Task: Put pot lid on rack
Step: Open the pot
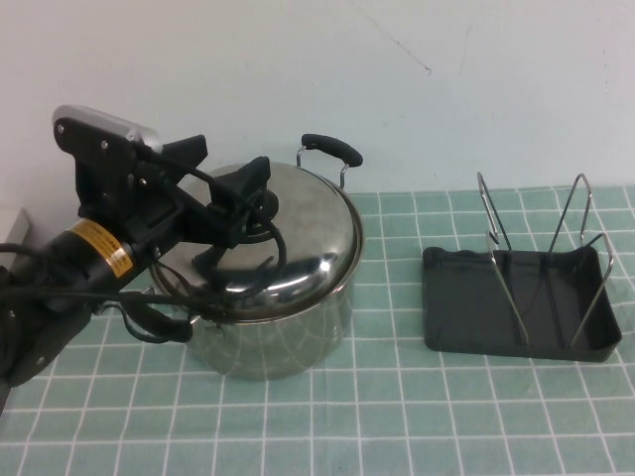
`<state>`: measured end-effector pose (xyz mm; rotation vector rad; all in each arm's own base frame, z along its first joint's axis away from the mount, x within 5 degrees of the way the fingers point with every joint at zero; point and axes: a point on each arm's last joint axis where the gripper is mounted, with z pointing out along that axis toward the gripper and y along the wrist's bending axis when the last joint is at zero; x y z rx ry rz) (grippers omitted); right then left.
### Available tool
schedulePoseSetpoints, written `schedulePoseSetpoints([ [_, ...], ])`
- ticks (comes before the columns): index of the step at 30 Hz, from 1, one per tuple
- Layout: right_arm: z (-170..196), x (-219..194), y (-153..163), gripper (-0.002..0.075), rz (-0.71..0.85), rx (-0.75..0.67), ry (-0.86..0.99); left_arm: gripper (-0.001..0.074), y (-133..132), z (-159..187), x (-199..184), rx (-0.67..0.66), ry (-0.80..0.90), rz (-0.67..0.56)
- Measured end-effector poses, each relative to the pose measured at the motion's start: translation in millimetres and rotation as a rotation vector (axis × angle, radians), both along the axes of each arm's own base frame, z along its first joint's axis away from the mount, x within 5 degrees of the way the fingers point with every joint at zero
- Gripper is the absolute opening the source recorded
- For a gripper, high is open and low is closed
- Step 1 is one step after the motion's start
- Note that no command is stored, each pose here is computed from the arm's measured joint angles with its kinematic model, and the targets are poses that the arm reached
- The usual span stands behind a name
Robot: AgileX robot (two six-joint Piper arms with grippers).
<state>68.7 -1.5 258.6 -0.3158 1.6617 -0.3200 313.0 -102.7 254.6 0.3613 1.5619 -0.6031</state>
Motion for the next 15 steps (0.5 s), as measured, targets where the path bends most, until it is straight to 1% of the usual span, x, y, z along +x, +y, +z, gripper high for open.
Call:
schedulePoseSetpoints([
  [3,0.0,0.0,0.0,-0.0001,0.000,0.000,0.000,0.0596,-1.2,-8.1,6.1,0.006,0.027,0.001],
  [9,-0.2,0.0,0.0,-0.0001,0.000,0.000,0.002,0.0586,-3.8,-22.7,19.6,0.054,0.081,0.001],
  [15,-0.3,0.0,0.0,-0.0001,0.000,0.000,0.004,0.0573,-16.0,-28.9,24.4,0.076,0.109,-0.022],
])
